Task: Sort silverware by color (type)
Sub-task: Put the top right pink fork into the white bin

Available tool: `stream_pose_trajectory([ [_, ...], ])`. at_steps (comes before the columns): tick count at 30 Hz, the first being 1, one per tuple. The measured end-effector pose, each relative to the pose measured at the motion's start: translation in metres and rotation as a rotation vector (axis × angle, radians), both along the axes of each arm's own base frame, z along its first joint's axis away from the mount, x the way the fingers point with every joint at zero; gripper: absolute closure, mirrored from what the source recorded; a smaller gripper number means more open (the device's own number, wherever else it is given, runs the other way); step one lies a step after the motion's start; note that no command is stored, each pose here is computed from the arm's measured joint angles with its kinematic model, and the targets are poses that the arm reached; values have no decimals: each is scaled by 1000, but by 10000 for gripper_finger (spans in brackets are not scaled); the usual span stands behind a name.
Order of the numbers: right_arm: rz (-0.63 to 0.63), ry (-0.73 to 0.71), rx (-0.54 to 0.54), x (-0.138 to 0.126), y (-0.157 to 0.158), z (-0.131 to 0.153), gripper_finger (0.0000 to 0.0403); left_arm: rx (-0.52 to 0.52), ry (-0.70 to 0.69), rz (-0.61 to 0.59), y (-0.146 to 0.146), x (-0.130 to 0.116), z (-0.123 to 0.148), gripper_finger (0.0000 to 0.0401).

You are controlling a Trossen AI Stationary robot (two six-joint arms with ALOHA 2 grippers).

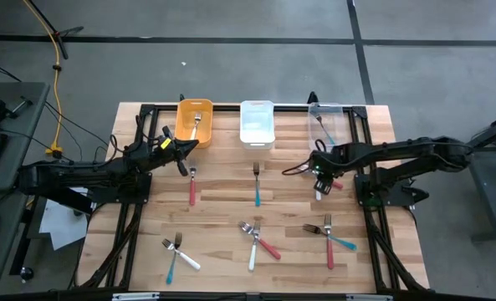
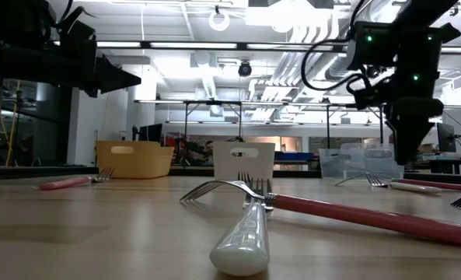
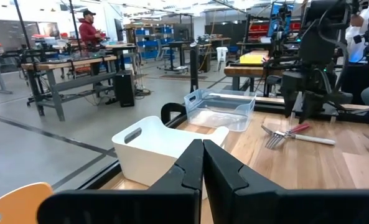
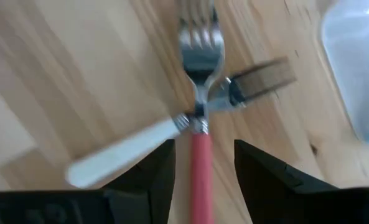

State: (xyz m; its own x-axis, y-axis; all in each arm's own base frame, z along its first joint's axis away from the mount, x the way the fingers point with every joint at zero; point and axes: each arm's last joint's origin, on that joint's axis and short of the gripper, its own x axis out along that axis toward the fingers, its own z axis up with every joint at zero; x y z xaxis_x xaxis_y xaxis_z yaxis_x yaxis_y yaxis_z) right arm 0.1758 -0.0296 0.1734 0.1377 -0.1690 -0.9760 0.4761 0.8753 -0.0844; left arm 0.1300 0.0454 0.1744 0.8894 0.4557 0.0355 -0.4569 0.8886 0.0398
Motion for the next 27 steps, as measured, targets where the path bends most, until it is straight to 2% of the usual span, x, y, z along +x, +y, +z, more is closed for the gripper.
stream_pose_trajectory([
  [7, -9, 0, 8, 0, -4, -4, 245, 0, 0, 0, 0, 0, 0, 400],
  [14, 3, 93, 64, 6, -7, -22, 245, -8, -2, 0, 0, 0, 0, 400],
  [27, -3, 187, 74, 12, -9, -38, 253, -9, 3, 0, 0, 0, -1, 400],
])
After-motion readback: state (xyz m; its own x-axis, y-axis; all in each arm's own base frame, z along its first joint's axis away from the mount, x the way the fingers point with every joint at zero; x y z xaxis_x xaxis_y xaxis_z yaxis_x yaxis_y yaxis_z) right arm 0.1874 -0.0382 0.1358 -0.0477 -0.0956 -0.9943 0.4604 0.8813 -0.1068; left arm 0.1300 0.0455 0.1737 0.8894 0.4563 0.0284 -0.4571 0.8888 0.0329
